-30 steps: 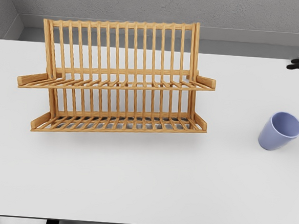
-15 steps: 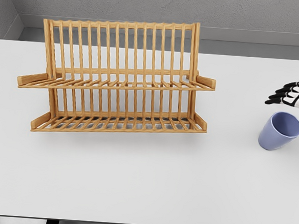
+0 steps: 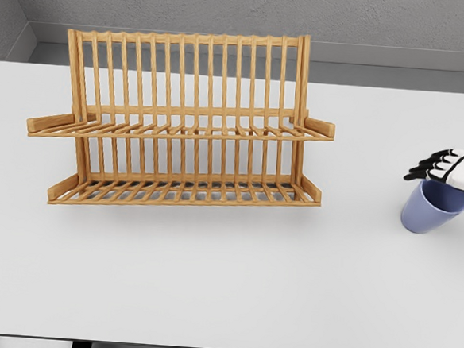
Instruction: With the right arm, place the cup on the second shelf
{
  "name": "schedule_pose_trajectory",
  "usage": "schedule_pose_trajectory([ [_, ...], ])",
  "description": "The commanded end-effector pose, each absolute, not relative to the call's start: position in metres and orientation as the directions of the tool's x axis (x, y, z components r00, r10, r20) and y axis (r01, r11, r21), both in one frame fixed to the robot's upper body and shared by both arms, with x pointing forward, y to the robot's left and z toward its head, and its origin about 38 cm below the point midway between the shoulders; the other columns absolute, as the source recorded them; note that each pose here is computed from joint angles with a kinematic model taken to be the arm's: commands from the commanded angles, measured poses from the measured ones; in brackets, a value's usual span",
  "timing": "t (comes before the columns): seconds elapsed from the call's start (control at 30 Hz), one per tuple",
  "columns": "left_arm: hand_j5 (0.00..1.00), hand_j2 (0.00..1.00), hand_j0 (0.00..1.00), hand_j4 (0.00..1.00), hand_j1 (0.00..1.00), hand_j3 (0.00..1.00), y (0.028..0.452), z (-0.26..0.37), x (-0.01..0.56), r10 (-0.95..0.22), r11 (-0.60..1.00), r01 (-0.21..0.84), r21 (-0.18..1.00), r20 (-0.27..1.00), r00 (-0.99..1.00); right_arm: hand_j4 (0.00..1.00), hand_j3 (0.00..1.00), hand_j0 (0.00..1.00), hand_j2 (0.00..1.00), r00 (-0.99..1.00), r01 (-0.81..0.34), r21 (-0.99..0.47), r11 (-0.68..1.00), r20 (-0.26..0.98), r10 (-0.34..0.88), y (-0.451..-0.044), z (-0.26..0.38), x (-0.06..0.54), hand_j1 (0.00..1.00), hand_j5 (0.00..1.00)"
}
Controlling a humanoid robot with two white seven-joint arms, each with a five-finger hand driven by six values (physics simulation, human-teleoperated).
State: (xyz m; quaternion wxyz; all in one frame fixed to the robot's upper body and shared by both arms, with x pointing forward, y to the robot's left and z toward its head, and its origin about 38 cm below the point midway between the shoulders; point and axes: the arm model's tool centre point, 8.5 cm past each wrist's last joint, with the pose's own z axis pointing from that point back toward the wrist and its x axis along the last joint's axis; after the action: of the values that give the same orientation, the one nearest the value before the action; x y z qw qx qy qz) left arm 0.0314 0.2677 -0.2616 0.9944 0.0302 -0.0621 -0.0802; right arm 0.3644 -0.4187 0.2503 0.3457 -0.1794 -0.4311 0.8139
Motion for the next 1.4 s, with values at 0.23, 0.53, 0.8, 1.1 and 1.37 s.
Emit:
schedule_pose_trajectory([
  [0.23, 1.00, 1.00, 1.00, 1.00, 1.00, 1.00, 0.268, -0.262, 0.032, -0.163, 0.985, 0.155, 0.070, 0.119, 0.979, 1.00, 1.00, 1.00, 1.00, -0.669, -0.445, -0.823, -0.352, 0.045, 0.742, -0.423, 0.231, 0.371, 1.00, 1.00],
  [0.53, 1.00, 1.00, 1.00, 1.00, 1.00, 1.00, 0.268, -0.262, 0.032, -0.163, 0.985, 0.155, 0.070, 0.119, 0.979, 1.00, 1.00, 1.00, 1.00, -0.661, -0.461, -0.818, -0.343, 0.059, 0.748, -0.424, 0.223, 0.373, 1.00, 1.00],
  [0.8, 1.00, 1.00, 1.00, 1.00, 1.00, 1.00, 0.268, -0.262, 0.032, -0.163, 0.985, 0.155, 0.070, 0.119, 0.979, 0.84, 0.84, 0.84, 0.84, -0.668, -0.446, -0.825, -0.347, 0.049, 0.743, -0.422, 0.229, 0.374, 0.84, 0.84],
  [1.1, 1.00, 1.00, 1.00, 1.00, 1.00, 1.00, 0.268, -0.262, 0.032, -0.163, 0.985, 0.155, 0.070, 0.119, 0.979, 0.63, 0.63, 0.63, 0.63, -0.669, -0.457, -0.812, -0.363, 0.046, 0.742, -0.422, 0.228, 0.374, 0.63, 0.63],
  [1.37, 1.00, 1.00, 1.00, 1.00, 1.00, 1.00, 0.268, -0.262, 0.032, -0.163, 0.985, 0.155, 0.070, 0.119, 0.979, 0.63, 0.63, 0.63, 0.63, -0.671, -0.415, -0.836, -0.360, 0.014, 0.741, -0.421, 0.247, 0.381, 0.63, 0.63],
])
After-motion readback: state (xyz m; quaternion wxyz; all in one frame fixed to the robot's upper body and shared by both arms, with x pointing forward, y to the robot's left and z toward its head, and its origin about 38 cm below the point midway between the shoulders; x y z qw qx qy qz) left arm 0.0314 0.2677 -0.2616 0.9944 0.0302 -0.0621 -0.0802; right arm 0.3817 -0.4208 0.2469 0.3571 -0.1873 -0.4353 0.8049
